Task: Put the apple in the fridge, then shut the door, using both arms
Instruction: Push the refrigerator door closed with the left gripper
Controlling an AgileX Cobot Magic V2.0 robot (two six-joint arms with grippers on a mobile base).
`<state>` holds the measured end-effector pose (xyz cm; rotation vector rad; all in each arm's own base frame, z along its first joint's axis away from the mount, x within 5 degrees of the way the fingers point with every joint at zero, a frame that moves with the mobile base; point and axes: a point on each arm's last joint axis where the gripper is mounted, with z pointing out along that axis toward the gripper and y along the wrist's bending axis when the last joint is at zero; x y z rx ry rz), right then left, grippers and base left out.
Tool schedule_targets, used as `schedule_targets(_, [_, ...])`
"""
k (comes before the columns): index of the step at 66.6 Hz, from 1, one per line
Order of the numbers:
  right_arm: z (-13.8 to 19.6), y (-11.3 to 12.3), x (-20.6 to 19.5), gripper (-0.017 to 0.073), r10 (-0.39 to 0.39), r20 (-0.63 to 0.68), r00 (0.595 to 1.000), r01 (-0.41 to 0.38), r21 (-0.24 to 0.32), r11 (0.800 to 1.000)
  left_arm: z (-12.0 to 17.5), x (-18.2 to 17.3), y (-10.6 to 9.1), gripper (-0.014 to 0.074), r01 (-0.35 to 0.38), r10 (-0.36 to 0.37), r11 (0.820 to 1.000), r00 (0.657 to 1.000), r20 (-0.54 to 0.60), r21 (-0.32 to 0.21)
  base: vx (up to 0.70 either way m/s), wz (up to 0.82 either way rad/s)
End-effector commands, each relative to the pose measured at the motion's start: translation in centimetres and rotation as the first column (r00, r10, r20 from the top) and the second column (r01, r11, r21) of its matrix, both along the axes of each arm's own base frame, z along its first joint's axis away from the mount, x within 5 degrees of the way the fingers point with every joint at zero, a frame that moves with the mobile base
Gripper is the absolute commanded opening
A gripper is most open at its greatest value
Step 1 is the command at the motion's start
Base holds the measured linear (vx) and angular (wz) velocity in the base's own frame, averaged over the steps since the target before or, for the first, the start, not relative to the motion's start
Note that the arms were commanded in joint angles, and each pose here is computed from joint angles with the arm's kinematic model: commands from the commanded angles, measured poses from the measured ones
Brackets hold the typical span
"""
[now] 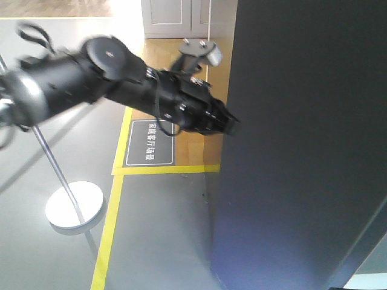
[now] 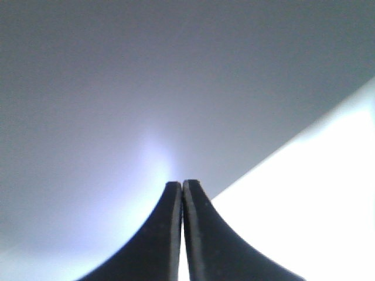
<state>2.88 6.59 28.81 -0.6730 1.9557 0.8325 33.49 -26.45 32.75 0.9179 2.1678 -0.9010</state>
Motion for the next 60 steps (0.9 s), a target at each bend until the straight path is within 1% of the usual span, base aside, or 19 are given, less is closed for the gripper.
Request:
schedule_targets(1, [1.2, 0.1, 0.3, 0.0538, -0.026, 0.027, 0.999, 0.024, 0.072, 0.997, 5.2, -1.5, 1.9, -0.0006, -0.091, 0.092, 0.996, 0.988, 0.127, -0.017, 0.0, 0.0])
schedule_targets(5, [1.2, 0.2, 0.2, 0.0538, -0.017, 0.02, 1.0, 0.016, 0.077, 0.997, 6.1, -2.2, 2.9, -0.0006, -0.135, 0.133, 0.991, 0.978, 0.161, 0.004, 0.0, 0.0])
schedule_targets(6, [1.3, 0.2, 0.1, 0.0538, -0.014, 0.018, 1.0, 0.013, 0.081, 0.997, 6.1, -2.3, 3.2, -0.0006, -0.146, 0.141, 0.989, 0.975, 0.173, 0.016, 0.0, 0.0])
schedule_targets(10, [1.4, 0.2, 0.1, 0.0538, -0.01, 0.022, 1.0, 0.008, 0.088, 0.996, 6.6, -3.1, 4.3, -0.0006, -0.189, 0.179, 0.982, 0.958, 0.223, 0.025, 0.0, 0.0])
schedule_targets(18, [1.3, 0.2, 0.1, 0.0538, -0.002, 0.046, 0.999, -0.001, 0.063, 0.998, 6.4, -5.0, 6.5, -0.0006, -0.267, 0.244, 0.963, 0.924, 0.295, 0.037, 0.0, 0.0])
schedule_targets(25, [1.2, 0.1, 0.2, 0.0537, -0.01, 0.062, 0.998, 0.008, 0.039, 0.999, 5.4, -6.9, 8.2, -0.0006, -0.299, 0.264, 0.952, 0.913, 0.311, 0.07, 0.0, 0.0])
schedule_targets(30, [0.9, -0.2, 0.6, 0.0528, -0.057, 0.047, 0.997, 0.056, 0.007, 0.998, 4.7, -7.9, 9.0, -0.0006, -0.302, 0.259, 0.949, 0.912, 0.317, 0.094, 0.0, 0.0])
schedule_targets(33, [0.7, -0.5, 0.9, 0.0517, -0.097, 0.024, 0.995, 0.097, -0.016, 0.995, 4.5, -8.5, 9.9, -0.0006, -0.317, 0.273, 0.944, 0.908, 0.319, 0.093, 0.0, 0.0])
schedule_targets(41, [0.5, -1.1, 1.7, 0.0482, -0.159, 0.0, 0.987, 0.158, -0.103, 0.982, 3.6, -8.9, 12.1, -0.0006, -0.375, 0.329, 0.921, 0.892, 0.309, 0.103, 0.0, 0.0])
schedule_targets(48, [1.0, -1.7, 2.6, 0.0434, -0.226, -0.004, 0.974, 0.222, -0.183, 0.958, 2.9, -9.1, 13.8, -0.0006, -0.418, 0.37, 0.901, 0.88, 0.298, 0.116, 0.0, 0.0])
schedule_targets(49, [1.1, -1.8, 2.8, 0.0424, -0.239, 0.001, 0.971, 0.234, -0.201, 0.951, 2.9, -9.1, 13.9, -0.0006, -0.423, 0.375, 0.899, 0.878, 0.299, 0.116, 0.0, 0.0])
schedule_targets(51, [1.2, -2.0, 3.2, 0.0408, -0.268, -0.011, 0.963, 0.26, -0.217, 0.941, 2.8, -9.1, 14.2, -0.0006, -0.429, 0.38, 0.896, 0.875, 0.299, 0.117, 0.0, 0.0])
schedule_targets(53, [1.4, -2.2, 3.5, 0.0392, -0.296, -0.015, 0.955, 0.284, -0.237, 0.929, 2.7, -9.0, 14.3, -0.0006, -0.435, 0.386, 0.893, 0.872, 0.3, 0.117, 0.0, 0.0])
schedule_targets(56, [1.6, -2.7, 4.1, 0.0357, -0.348, -0.02, 0.937, 0.328, -0.282, 0.901, 2.7, -8.9, 14.5, -0.0006, -0.44, 0.39, 0.89, 0.871, 0.299, 0.119, 0.0, 0.0])
schedule_targets(60, [1.6, -3.1, 4.9, 0.0318, -0.407, -0.031, 0.913, 0.378, -0.315, 0.871, 2.7, -8.9, 14.5, -0.0006, -0.441, 0.391, 0.89, 0.87, 0.3, 0.119, 0.0, 0.0])
